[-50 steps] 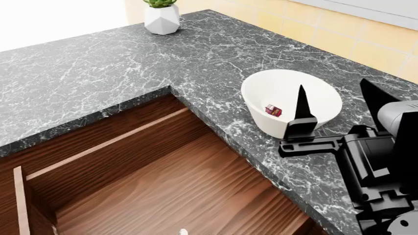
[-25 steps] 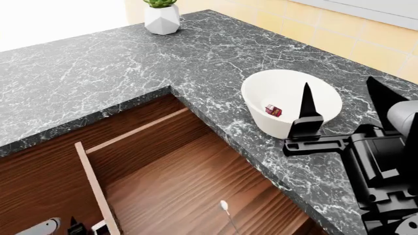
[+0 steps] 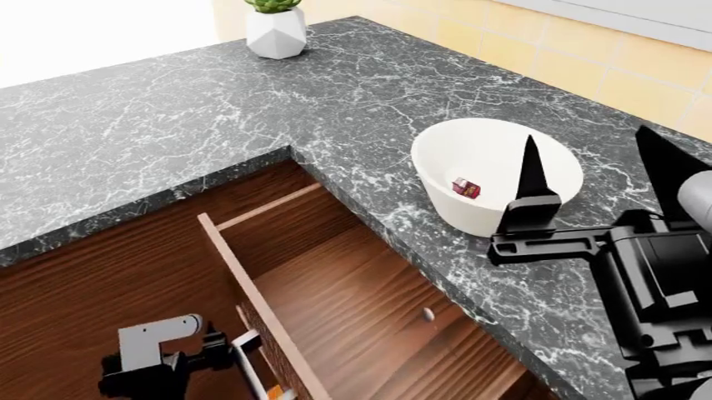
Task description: Place the bar in the bowl and close the drawer.
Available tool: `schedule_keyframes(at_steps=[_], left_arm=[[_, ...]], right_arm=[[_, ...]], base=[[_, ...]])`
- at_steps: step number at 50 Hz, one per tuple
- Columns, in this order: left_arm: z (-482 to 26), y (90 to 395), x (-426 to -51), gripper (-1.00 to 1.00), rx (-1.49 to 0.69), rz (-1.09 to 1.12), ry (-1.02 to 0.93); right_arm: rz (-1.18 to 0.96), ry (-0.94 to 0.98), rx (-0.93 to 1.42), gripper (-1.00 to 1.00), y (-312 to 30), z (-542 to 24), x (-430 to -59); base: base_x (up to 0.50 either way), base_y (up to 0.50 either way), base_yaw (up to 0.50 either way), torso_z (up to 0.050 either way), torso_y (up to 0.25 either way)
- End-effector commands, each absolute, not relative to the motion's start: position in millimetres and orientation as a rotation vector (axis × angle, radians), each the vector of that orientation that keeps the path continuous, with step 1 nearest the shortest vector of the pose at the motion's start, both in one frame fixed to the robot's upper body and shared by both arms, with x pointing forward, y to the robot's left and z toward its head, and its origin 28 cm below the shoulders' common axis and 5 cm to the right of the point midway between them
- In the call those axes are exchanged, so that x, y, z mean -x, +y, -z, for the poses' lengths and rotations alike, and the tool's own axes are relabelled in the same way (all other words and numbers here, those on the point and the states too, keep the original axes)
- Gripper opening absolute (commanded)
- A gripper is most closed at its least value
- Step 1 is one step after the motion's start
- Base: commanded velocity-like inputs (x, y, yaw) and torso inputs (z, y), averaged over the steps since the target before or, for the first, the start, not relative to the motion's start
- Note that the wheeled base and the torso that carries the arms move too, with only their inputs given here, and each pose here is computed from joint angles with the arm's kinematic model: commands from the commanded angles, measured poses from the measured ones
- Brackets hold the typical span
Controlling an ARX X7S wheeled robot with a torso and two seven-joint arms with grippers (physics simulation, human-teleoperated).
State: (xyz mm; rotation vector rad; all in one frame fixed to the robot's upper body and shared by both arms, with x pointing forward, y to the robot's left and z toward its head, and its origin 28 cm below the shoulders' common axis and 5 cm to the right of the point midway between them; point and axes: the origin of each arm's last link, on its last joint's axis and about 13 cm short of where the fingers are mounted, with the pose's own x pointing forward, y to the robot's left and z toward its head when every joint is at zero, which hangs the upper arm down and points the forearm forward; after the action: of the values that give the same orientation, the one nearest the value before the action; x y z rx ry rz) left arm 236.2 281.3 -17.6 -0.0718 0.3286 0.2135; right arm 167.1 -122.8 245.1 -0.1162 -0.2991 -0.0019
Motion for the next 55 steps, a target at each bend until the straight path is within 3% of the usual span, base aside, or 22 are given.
schedule_keyframes(at_steps=[1,36,55], left_arm=[[10.4,247.3,-267.1,1.0,0.064,-0.059,0.305],[10.6,174.0,-322.1,1.0,0.03,0.166,0.319],[1.2,146.2,-333.0,1.0,0.027,0.25,0.321]], right_arm=[[0.006,-0.305,0.115,1.0,-123.9,-246.3,-165.5],[0.009,-0.308,0.118,1.0,-126.4,-247.0,-164.6],[0.015,-0.307,0.112,1.0,-128.7,-247.1,-166.1]], base=[[0.0,0.0,0.0,0.0,0.0],[0.0,0.0,0.0,0.0,0.0],[0.0,0.0,0.0,0.0,0.0]])
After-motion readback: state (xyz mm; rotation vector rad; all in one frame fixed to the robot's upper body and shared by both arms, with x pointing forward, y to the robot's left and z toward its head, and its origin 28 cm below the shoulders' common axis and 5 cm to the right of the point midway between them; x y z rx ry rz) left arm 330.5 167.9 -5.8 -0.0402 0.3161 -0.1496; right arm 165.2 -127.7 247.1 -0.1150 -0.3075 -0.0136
